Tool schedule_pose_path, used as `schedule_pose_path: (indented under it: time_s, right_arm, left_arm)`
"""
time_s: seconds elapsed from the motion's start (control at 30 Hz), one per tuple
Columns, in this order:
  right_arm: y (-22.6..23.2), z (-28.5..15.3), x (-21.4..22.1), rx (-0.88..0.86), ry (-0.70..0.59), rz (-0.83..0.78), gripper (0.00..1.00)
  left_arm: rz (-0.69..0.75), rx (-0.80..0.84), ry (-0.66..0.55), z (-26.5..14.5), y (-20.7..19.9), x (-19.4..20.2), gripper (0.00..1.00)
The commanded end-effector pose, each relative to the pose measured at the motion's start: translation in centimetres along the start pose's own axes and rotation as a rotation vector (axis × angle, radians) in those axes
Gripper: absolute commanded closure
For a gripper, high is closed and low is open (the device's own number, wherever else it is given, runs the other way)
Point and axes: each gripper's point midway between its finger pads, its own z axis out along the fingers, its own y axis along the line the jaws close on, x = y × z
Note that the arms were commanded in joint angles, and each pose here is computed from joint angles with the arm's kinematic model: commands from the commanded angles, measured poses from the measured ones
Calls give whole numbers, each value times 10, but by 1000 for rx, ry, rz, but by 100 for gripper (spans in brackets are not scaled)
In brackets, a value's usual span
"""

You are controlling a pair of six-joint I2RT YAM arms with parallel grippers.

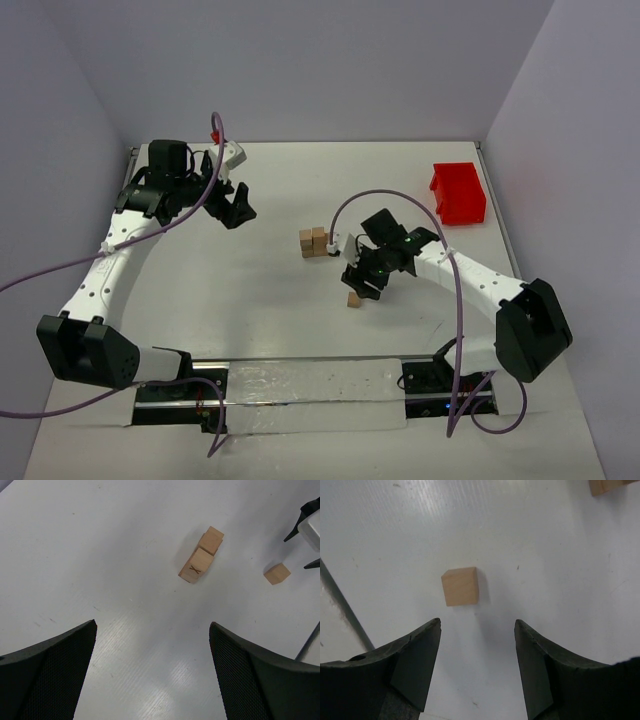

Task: Build the wood block tower

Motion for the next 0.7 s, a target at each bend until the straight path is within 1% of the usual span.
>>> schedule_pose_path:
  time_s: [0.0, 0.23, 0.5, 0.63, 0.67]
  right_arm:
    - [-9, 9, -22, 58, -83, -22, 32]
    - [7, 32, -13, 12, -46, -44, 32]
    - [19, 44, -6, -31, -4, -67, 32]
    - [22, 51, 1, -46, 26, -81, 36]
    - [22, 53, 4, -47, 37, -90, 40]
  left_arm:
    - [14, -25, -42, -2, 6, -12, 1]
    - [21, -31, -28, -1, 8, -7, 1]
    - [26, -29, -21, 1, 7, -2, 1]
    - [26, -28, -17, 2, 8, 0, 1]
    - [26, -26, -16, 3, 8, 0, 1]
